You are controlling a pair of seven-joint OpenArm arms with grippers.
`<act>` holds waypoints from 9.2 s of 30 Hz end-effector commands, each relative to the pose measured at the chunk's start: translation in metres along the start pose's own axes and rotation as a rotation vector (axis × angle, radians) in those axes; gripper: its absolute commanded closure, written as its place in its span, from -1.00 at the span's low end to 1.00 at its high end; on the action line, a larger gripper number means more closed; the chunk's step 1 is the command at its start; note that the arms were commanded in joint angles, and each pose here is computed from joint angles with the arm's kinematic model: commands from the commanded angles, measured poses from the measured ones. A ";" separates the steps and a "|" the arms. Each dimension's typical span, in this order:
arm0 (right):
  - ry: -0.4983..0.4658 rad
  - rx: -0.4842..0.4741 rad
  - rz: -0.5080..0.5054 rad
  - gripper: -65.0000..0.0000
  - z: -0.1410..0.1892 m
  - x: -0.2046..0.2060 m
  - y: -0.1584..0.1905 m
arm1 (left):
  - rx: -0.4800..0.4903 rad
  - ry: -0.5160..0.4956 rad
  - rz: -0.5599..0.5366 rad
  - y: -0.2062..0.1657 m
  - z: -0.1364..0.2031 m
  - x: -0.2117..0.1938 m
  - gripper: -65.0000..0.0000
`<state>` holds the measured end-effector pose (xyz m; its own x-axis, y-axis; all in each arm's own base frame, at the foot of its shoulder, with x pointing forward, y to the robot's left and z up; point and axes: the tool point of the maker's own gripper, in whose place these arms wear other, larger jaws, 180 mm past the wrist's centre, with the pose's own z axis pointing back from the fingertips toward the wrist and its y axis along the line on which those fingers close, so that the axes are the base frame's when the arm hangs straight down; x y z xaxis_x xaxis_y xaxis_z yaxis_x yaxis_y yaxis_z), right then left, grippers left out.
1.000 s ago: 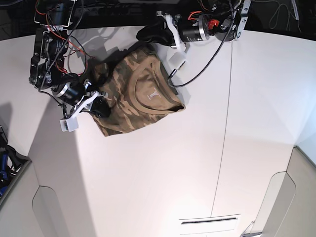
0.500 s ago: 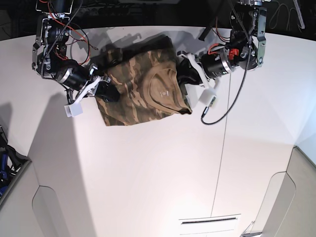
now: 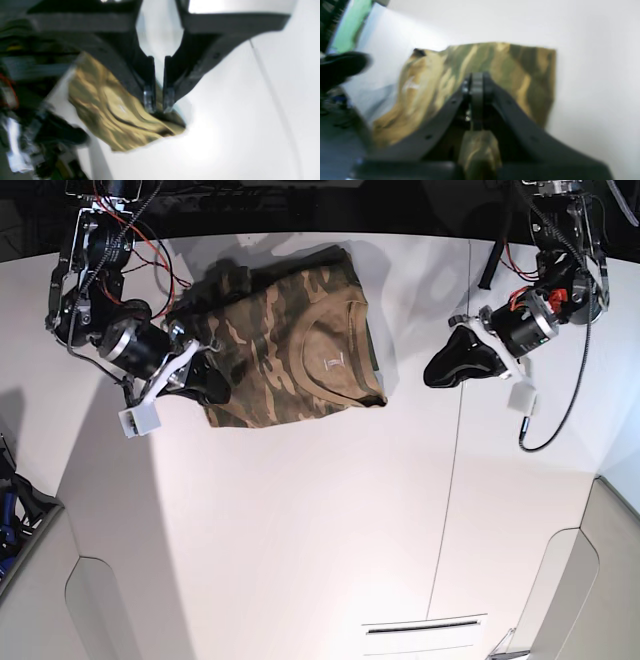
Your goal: Fold the T-shirt properly
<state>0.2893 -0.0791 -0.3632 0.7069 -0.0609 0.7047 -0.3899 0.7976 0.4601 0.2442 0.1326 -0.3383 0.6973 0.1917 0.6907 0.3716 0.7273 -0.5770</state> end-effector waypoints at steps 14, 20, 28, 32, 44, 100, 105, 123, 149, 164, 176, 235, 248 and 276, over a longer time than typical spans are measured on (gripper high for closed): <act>-0.079 -0.039 0.008 1.00 -0.037 0.051 -0.034 | -0.266 0.201 -0.023 -0.099 -0.036 -0.080 0.82; -0.027 -0.032 -0.054 1.00 -0.050 0.034 -0.043 | -0.231 0.268 -0.042 -0.092 -0.048 -0.111 0.82; -0.021 -0.031 -0.057 1.00 -0.051 0.033 -0.044 | -0.123 0.323 -0.098 -0.055 -0.058 -0.124 0.82; -0.032 -0.020 -0.065 1.00 -0.051 0.035 -0.041 | -0.081 0.342 -0.154 -0.039 -0.066 -0.117 0.82; -0.003 -0.009 -0.073 1.00 -0.051 0.030 -0.039 | -0.005 0.349 -0.228 -0.001 -0.088 -0.086 0.82; 0.032 0.017 -0.050 1.00 -0.018 -0.021 -0.002 | 0.140 0.139 -0.223 0.013 -0.050 -0.031 0.82; 0.059 0.072 -0.062 1.00 -0.023 -0.034 0.016 | 0.162 0.150 -0.194 0.031 -0.058 -0.032 0.82; 0.171 0.284 -0.020 1.00 -0.050 -0.059 0.097 | 0.220 0.096 -0.258 0.062 -0.084 0.039 0.82; 0.014 0.264 -0.018 1.00 -0.006 -0.002 0.074 | 0.146 -0.010 -0.495 -0.002 0.016 0.070 0.82; 0.106 0.378 0.200 1.00 -0.073 -0.019 0.150 | 0.160 0.059 -0.146 0.045 -0.006 -0.017 0.82; 0.295 0.322 0.167 1.00 -0.115 -0.066 0.117 | 0.186 0.066 -0.039 0.069 -0.005 -0.034 0.82; 0.132 0.329 0.455 1.00 -0.075 0.007 0.169 | 0.215 -0.021 0.141 0.054 0.085 -0.029 0.82; 0.435 0.280 0.507 1.00 0.055 -0.135 0.132 | 0.370 0.328 0.253 0.054 0.175 -0.135 0.82; 1.428 -0.042 0.030 1.00 0.243 -0.425 0.003 | 0.532 1.375 -0.058 0.054 0.248 -0.396 0.82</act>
<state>-0.1538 -0.1920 -0.5325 0.6952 0.5761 -0.4298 -0.4096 0.8089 0.4218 -0.1556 0.2547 -0.5393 0.8319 -0.3883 -0.3965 0.3678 0.9208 -0.1300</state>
